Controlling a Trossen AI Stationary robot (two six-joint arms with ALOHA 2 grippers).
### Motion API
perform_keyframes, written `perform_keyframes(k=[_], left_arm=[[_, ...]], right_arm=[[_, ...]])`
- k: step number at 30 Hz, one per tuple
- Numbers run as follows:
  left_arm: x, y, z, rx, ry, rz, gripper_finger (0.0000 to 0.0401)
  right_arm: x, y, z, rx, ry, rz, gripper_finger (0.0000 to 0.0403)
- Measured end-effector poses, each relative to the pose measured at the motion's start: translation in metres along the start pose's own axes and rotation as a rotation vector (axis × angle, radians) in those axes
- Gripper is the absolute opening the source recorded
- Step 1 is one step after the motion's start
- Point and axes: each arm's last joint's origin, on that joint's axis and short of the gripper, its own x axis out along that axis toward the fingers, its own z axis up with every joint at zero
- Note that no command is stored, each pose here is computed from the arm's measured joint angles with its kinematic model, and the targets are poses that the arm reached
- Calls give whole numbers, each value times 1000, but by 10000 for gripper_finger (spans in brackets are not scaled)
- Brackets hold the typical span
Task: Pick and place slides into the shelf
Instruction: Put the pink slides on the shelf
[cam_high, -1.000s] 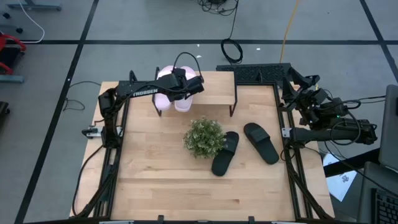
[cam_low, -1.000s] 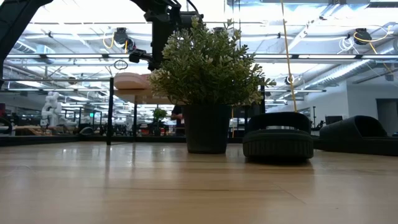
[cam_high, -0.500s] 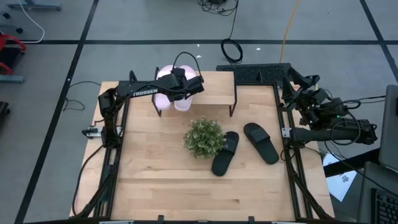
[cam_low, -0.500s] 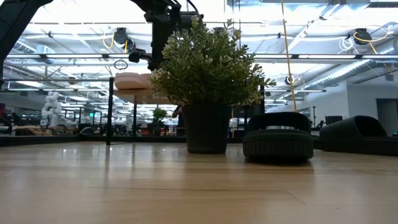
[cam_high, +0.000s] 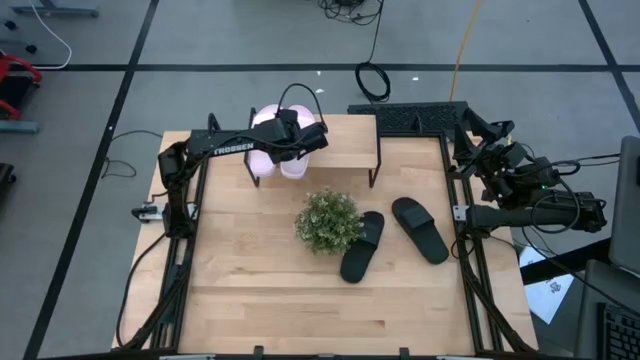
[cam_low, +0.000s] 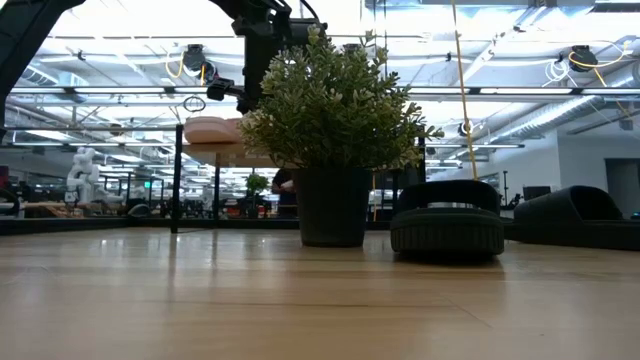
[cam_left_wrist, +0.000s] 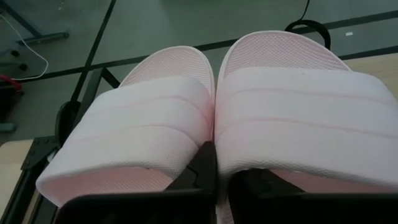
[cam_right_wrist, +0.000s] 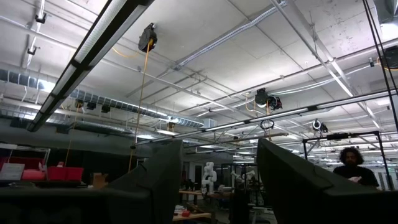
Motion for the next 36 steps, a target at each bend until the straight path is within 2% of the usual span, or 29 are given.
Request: perform_keyframes(k=[12, 36], left_arm=[[0, 0, 0, -2, 0, -1, 82], [-2, -1, -1, -5, -8, -5, 86]], right_arm=[[0, 0, 0, -1, 2, 1, 196], [0, 0, -1, -2, 5, 2, 196]])
